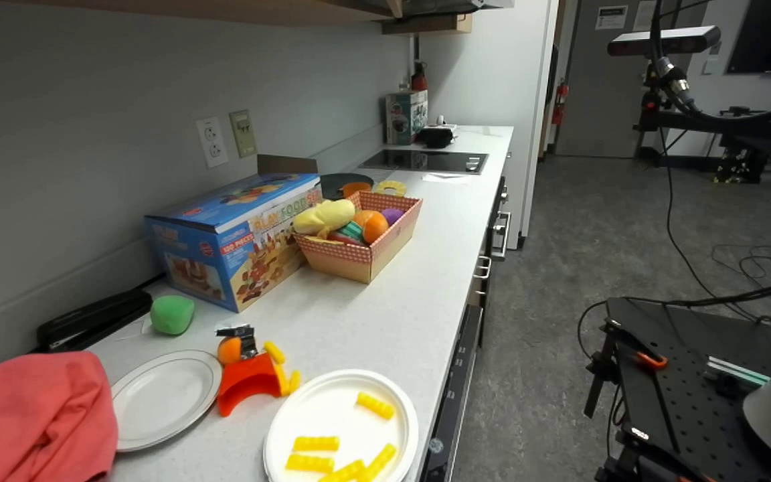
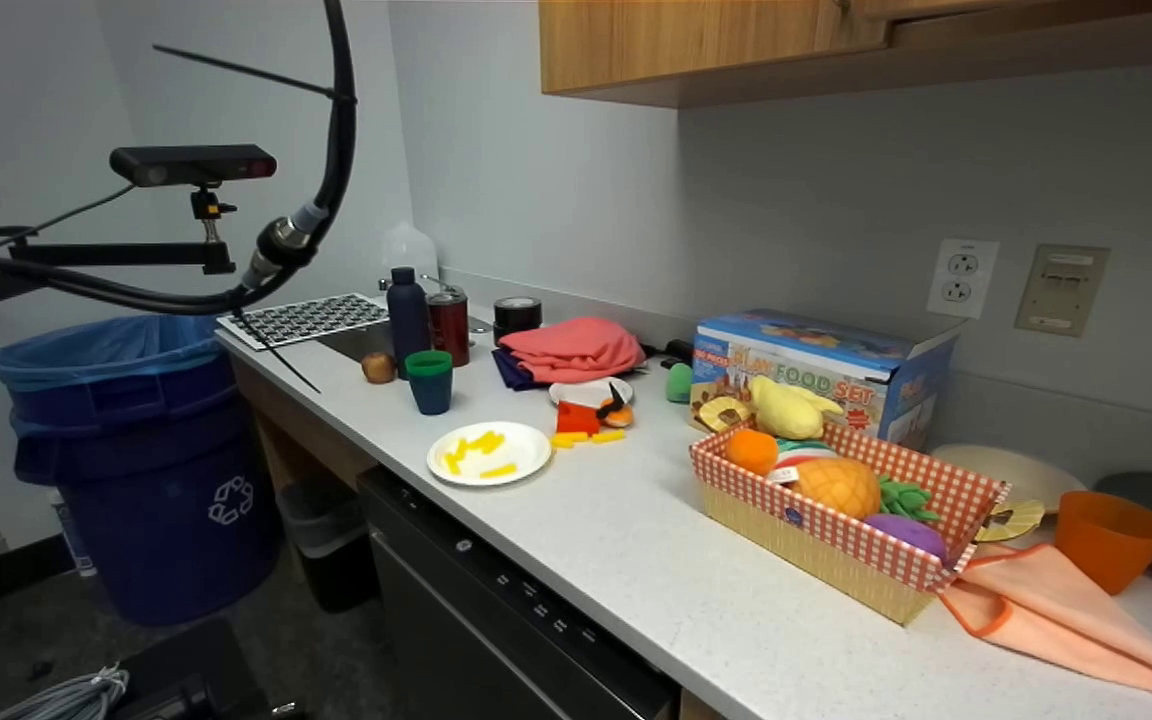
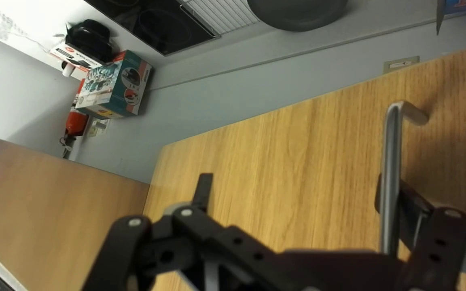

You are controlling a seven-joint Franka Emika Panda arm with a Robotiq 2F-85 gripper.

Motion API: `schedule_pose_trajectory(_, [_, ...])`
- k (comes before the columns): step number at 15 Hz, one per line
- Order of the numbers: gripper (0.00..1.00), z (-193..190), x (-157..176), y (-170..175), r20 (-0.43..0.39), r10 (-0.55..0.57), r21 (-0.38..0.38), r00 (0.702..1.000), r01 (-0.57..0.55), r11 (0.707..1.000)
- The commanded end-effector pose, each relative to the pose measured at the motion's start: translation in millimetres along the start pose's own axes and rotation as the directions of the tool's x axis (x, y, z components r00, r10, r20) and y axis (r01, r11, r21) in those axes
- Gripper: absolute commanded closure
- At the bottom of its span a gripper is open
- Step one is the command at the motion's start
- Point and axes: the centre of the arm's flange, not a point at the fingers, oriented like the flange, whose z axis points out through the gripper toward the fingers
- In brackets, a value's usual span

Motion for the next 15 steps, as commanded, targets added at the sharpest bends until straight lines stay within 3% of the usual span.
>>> schedule_pose_trajectory(1, [0.00,-4,-14,58,-0.035,0.040,-0.068,0.999,-0.042,0.997])
schedule_pose_trajectory(4, [0.00,7,-29,82,-0.006,0.053,-0.036,0.999,-0.054,0.998])
schedule_pose_trajectory(6, [0.00,4,-36,101,0.029,0.073,0.038,0.997,-0.074,0.997])
schedule_pose_trajectory(8, [0.00,1,-43,129,0.073,0.067,0.161,0.995,-0.078,0.984])
schedule_pose_trajectory(10, [0.00,1,-49,155,0.093,0.081,0.220,0.992,-0.100,0.970])
schedule_pose_trajectory(15, [0.00,0,-60,204,0.115,0.056,0.286,0.992,-0.087,0.954])
